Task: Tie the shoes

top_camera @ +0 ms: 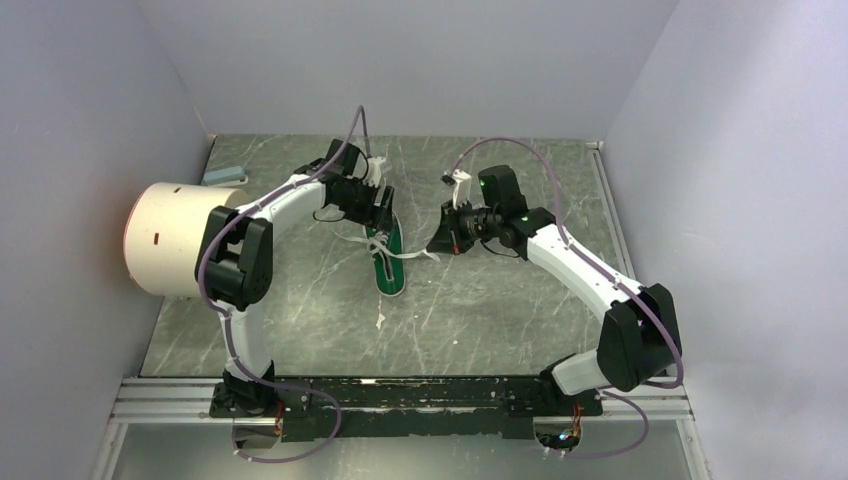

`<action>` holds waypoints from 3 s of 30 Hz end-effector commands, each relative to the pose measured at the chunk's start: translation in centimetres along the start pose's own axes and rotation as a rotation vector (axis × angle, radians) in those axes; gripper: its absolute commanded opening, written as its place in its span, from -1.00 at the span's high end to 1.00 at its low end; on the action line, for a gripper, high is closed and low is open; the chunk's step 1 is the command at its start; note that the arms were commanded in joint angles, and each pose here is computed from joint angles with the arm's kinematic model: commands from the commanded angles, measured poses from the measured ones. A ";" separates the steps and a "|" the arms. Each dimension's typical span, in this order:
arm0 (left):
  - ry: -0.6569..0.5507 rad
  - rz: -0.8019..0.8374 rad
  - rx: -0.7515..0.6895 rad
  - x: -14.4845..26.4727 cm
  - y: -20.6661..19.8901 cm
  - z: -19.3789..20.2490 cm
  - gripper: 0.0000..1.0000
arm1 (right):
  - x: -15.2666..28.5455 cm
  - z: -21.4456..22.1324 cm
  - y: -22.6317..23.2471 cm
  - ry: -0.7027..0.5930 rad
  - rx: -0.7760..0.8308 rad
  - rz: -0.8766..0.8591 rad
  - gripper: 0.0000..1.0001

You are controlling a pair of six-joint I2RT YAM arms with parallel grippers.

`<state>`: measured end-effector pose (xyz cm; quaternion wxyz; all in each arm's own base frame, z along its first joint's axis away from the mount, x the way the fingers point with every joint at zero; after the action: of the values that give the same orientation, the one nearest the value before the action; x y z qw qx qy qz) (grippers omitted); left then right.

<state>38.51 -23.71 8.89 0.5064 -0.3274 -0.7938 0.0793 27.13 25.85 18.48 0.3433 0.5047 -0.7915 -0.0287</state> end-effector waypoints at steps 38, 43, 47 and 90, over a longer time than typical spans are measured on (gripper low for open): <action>-0.018 -0.070 0.071 4.6 0.1 2.1 0.55 | 1.2 4.8 -0.1 0.091 -0.016 0.041 1.00; -0.037 -0.054 0.111 5.7 0.8 2.1 0.60 | 2.3 6.8 -1.1 0.142 -0.042 0.139 1.00; -0.029 -0.053 0.126 5.7 1.1 2.6 0.85 | 2.9 7.2 -2.3 0.148 -0.076 0.214 1.00; -0.161 0.254 0.036 5.5 -0.7 2.4 -0.60 | -11.1 5.0 -3.9 0.117 0.575 0.016 0.03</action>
<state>34.35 -19.85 11.94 0.4526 -0.3574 -0.8059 0.1340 28.59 31.46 7.54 0.2621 0.5967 -0.7342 0.1904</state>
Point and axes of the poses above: each gripper's point midway between its finger pads, its own x axis back along the fingers, its own y axis along the line the jaws close on, z = x × y, the point moved 1 cm from there along x, back along the fingers, and after that the axes turned 7 degrees about x, right-handed, at the moved point
